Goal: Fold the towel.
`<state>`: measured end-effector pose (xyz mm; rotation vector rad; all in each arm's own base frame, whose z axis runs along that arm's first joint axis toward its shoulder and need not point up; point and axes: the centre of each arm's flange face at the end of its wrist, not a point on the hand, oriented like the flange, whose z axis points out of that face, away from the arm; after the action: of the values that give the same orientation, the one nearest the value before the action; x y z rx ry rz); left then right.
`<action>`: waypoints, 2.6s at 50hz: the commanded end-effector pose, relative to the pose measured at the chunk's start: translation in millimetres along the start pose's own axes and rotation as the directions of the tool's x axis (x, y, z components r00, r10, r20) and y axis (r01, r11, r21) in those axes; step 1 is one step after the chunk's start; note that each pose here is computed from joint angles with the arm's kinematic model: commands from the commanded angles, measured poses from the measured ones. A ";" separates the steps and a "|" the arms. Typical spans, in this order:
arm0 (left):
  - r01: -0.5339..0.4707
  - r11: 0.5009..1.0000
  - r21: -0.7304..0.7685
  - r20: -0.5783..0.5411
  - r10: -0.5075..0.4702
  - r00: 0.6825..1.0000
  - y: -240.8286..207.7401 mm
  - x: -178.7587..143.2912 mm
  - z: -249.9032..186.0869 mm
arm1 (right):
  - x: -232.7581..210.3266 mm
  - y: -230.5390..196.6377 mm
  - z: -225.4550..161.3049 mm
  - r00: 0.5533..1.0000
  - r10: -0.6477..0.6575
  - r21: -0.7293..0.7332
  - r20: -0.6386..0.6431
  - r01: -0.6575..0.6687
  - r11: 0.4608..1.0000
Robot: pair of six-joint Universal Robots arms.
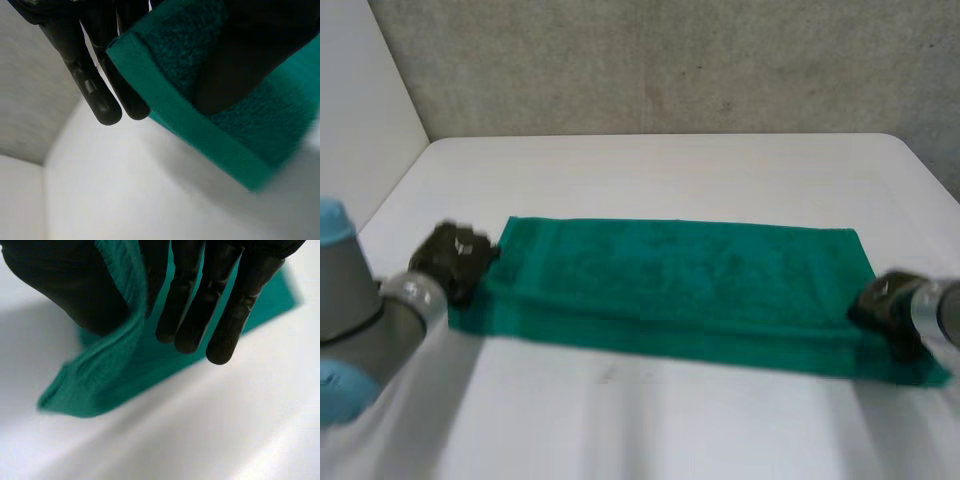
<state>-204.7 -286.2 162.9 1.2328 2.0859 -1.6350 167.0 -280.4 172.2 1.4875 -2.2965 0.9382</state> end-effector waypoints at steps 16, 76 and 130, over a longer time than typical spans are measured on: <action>-0.162 0.608 0.777 0.482 -0.410 0.774 -209.6 -184.5 0.0 | 181.6 -161.4 -153.2 0.590 0.620 0.834 -0.517 0.182 0.522; 0.058 0.987 0.149 0.018 -0.061 0.998 -7.2 -3.2 27.3 | 29.6 -13.4 31.0 0.969 0.172 0.165 -0.177 -0.143 0.976; 0.131 0.976 0.172 0.131 -0.154 0.979 -29.3 4.4 32.2 | 45.9 -9.3 45.8 0.860 0.508 0.408 -0.045 -0.449 0.795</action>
<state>-235.8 -327.0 176.5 0.9705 1.9867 -1.9418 167.0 -353.5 181.8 0.8639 -2.4793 1.7367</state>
